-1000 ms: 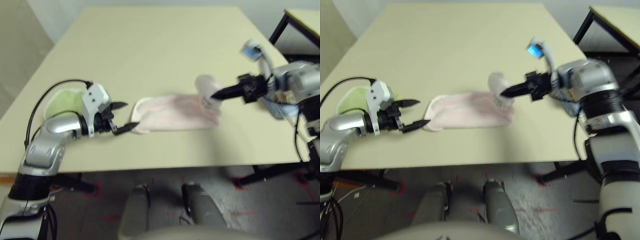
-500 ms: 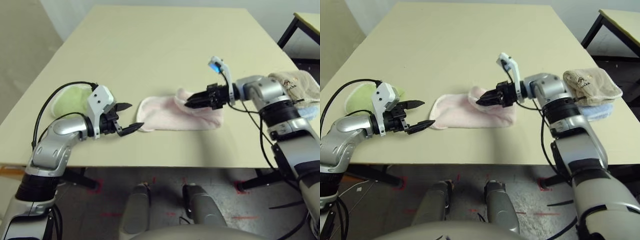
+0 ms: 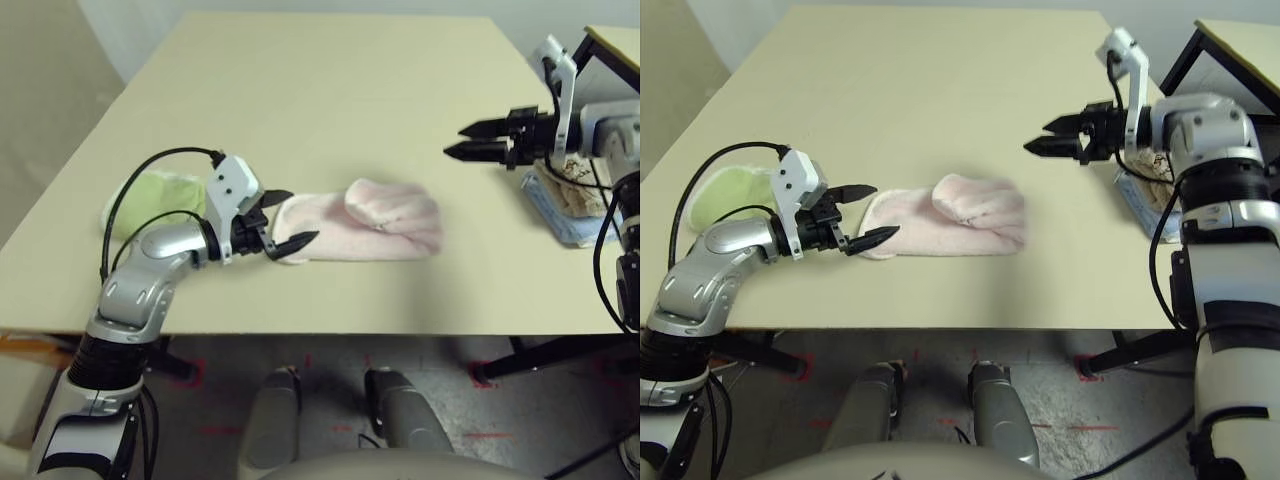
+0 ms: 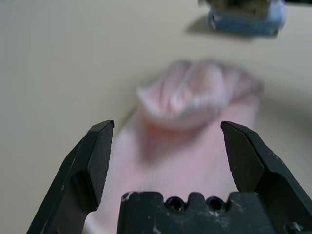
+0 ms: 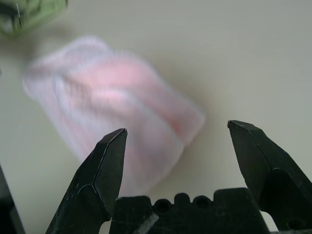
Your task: Fold the towel and set it aside.
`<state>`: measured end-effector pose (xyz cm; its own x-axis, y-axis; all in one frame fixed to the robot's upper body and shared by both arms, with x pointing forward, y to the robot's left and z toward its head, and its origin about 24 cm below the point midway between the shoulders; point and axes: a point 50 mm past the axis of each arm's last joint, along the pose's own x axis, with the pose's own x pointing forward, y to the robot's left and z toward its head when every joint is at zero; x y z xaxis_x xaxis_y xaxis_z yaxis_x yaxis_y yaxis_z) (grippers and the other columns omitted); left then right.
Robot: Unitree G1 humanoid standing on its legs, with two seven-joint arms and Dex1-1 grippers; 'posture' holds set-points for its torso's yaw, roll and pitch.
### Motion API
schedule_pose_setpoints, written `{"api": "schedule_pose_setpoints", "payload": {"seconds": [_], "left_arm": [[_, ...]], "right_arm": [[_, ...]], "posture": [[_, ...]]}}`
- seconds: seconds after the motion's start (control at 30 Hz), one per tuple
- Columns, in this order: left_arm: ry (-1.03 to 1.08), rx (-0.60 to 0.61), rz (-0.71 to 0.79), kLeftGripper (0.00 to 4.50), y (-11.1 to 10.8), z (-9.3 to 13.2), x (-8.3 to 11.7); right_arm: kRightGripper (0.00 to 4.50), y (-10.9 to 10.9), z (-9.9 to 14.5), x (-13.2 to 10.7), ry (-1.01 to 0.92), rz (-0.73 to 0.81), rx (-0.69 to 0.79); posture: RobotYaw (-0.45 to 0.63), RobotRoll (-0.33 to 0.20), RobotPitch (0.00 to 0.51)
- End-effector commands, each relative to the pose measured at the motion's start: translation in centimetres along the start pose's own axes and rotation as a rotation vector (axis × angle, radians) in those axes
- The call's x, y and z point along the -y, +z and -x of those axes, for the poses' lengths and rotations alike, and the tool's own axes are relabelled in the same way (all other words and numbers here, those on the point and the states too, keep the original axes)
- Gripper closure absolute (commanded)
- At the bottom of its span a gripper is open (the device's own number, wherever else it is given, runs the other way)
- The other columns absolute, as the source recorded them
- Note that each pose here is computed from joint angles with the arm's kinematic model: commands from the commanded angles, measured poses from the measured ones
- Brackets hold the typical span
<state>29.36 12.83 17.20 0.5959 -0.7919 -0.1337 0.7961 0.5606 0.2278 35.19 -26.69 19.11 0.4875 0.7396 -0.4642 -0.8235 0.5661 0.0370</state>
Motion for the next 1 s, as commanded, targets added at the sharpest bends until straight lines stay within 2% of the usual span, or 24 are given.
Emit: {"api": "schedule_pose_setpoints", "payload": {"seconds": [0.03,0.27,0.37,0.6,0.9,1.0], "left_arm": [[0.011,-0.005,0.048,0.00,0.4,-2.8,-0.1],[-0.060,-0.016,0.087,0.00,0.2,-6.5,0.3],[-0.103,-0.039,0.084,0.00,-0.3,-7.2,0.8],[-0.200,-0.174,0.089,0.00,-2.5,-6.7,2.0],[-0.183,-0.334,0.078,0.00,-4.0,-5.8,1.8],[-0.202,-0.352,0.080,0.67,-3.8,-5.6,2.0]], "right_arm": [[0.03,-0.5,0.1,-0.1,-0.014,0.036,-0.002],[0.03,-1.6,-0.6,-0.4,-0.018,0.032,-0.001],[0.03,-1.7,-0.8,-0.6,-0.018,0.031,0.002],[0.03,-1.9,-1.0,-0.8,-0.020,0.032,0.008],[0.03,-1.9,-1.3,-0.9,-0.021,0.035,0.011],[0.00,-1.9,-1.5,-1.0,-0.019,0.035,0.014]], "posture": [[0.14,0.000,0.086],[0.13,0.000,0.083],[0.12,0.000,0.081],[0.11,0.000,0.083],[0.10,0.000,0.087],[0.10,0.000,0.090]]}}
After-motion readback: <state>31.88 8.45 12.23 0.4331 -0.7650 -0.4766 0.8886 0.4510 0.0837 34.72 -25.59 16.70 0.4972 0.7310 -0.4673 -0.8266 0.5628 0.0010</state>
